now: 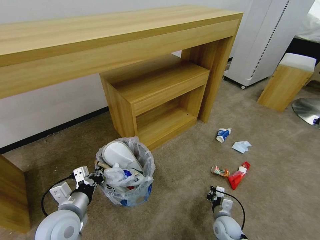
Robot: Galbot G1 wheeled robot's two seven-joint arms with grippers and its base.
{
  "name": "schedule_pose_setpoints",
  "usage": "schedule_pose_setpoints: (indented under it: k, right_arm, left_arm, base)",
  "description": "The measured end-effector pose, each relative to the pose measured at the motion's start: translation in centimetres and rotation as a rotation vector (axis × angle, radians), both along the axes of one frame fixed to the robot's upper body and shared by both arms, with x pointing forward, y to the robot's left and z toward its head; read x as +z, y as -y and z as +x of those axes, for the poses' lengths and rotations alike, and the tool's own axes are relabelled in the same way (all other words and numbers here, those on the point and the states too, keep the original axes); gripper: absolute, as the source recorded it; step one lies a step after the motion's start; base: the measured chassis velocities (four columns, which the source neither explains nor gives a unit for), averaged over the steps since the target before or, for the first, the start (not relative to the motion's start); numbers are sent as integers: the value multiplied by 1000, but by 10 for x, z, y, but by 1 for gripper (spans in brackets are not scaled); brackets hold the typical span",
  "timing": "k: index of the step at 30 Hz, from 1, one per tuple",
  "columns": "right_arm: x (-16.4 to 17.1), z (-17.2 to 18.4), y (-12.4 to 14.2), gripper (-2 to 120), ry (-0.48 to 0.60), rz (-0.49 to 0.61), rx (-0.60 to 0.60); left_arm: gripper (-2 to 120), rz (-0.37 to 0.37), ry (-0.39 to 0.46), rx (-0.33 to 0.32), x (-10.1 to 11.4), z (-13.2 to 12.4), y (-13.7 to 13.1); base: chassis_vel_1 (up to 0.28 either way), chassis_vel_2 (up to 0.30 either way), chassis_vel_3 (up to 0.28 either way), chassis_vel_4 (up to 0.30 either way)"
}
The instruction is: Pick up the trash bin and place the garbage on the floor into it.
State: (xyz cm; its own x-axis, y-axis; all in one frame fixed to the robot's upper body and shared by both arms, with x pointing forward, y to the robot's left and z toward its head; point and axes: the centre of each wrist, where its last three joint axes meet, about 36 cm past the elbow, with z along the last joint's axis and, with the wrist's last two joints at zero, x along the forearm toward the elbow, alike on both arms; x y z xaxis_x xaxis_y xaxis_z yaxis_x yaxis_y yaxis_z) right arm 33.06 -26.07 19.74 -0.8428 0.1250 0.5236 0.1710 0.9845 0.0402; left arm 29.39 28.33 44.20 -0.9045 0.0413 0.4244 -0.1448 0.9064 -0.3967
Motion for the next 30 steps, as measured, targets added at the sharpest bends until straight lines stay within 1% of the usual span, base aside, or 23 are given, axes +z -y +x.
schedule_pose_setpoints:
  k: [2, 3, 7, 8, 9, 10, 11, 12, 14, 15, 16, 18, 19, 20, 22, 30]
  right_arm:
    - [3, -3, 6, 28, 15, -21, 24]
    - [3, -3, 6, 28, 15, -21, 24]
    - [10, -8, 12, 44, 31, -43, 49]
    - [10, -8, 12, 44, 31, -43, 49]
    - [13, -8, 15, 51, 37, -50, 58]
    - [17, -7, 19, 58, 44, -64, 69]
    - [20, -5, 22, 61, 51, -78, 83]
    - [20, -5, 22, 61, 51, -78, 83]
    - [29, 0, 34, 72, 73, -127, 133]
    - [29, 0, 34, 72, 73, -127, 133]
    - [34, 4, 39, 78, 85, -146, 154]
    - [40, 9, 45, 87, 95, -172, 179]
    - [40, 9, 45, 87, 95, -172, 179]
    - [42, 12, 48, 91, 100, -185, 192]
    - [44, 15, 49, 92, 103, -195, 207]
    - [38, 19, 52, 92, 84, -215, 237]
  left_arm:
    - [2, -1, 2, 0, 0, 0, 0]
    - [2, -1, 2, 0, 0, 0, 0]
    - [2, -1, 7, 0, 1, 1, 0]
    - [2, -1, 7, 0, 1, 1, 0]
    - [2, -1, 8, -1, 1, 2, 0]
    - [2, -1, 8, 0, 1, 2, 0]
    - [2, -2, 8, 0, 1, 2, 0]
    - [2, -2, 8, 0, 1, 2, 0]
    - [2, -3, 5, 0, 0, 1, 1]
    - [2, -3, 5, 0, 0, 1, 1]
    - [2, -5, 6, 0, 0, 1, 1]
    - [2, -6, 8, 1, 0, 2, 2]
    - [2, -6, 8, 1, 0, 2, 2]
    - [2, -7, 8, 1, 0, 2, 2]
    - [2, -8, 9, 2, 0, 2, 2]
    - [2, -11, 14, 2, 2, 2, 2]
  base:
    - [0, 0, 0, 0]
    - [0, 0, 0, 0]
    - [0, 0, 0, 0]
    - [0, 0, 0, 0]
    - [0, 0, 0, 0]
    - [0, 0, 0, 0]
    - [0, 0, 0, 0]
    - [0, 0, 0, 0]
    - [0, 0, 0, 0]
    - [0, 0, 0, 0]
    - [0, 0, 0, 0]
    - [0, 0, 0, 0]
    - [0, 0, 0, 0]
    - [0, 0, 0, 0]
    - [0, 0, 0, 0]
    - [0, 0, 0, 0]
